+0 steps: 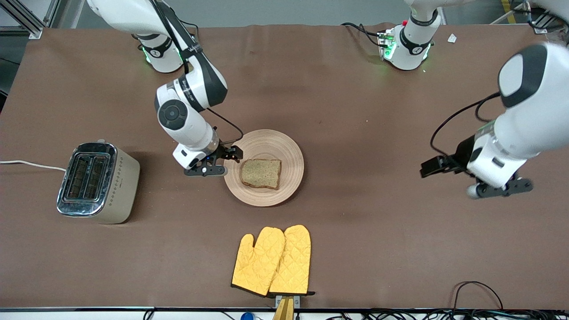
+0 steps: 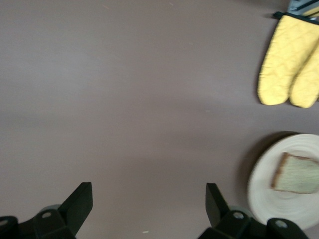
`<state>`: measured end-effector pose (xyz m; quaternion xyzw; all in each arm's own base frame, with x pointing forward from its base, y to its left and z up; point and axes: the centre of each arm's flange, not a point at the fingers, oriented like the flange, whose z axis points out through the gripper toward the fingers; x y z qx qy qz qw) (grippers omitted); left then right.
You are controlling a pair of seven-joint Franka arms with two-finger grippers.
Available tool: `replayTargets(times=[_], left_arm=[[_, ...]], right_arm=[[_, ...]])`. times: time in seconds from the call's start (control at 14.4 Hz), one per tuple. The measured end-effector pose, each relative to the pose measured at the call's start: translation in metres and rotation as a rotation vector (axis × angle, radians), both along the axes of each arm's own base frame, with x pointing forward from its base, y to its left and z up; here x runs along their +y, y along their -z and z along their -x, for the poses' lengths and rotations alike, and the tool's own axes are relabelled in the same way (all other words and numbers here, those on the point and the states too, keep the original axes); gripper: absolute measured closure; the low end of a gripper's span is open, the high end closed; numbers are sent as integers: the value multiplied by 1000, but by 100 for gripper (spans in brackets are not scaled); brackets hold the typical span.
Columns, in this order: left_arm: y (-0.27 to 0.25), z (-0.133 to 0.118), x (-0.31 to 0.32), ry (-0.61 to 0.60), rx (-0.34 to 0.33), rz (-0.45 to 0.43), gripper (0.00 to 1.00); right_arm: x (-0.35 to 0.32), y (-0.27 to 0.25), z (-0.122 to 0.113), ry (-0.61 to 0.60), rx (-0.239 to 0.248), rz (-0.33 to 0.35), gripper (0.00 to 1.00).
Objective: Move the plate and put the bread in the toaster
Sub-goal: 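Withdraw the left gripper while the right gripper reaches the bread, then lower the right gripper onto the bread slice and close it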
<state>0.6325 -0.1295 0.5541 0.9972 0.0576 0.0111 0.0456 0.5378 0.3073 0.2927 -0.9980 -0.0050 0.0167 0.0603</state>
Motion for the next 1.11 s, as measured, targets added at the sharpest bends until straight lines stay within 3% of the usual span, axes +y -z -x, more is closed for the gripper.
replayTargets(times=[0.21, 0.56, 0.7, 1.11], left_arm=[[-56, 31, 5, 22, -56, -73, 0], [-103, 77, 42, 117, -23, -155, 0], [-108, 83, 51, 119, -14, -159, 0], [-100, 83, 59, 104, 7, -137, 0]], right_arm=[[15, 19, 9, -24, 13, 9, 1], [33, 48, 17, -29, 4, 11, 0], [39, 58, 20, -24, -31, -2, 0], [43, 64, 18, 12, -69, -19, 5]])
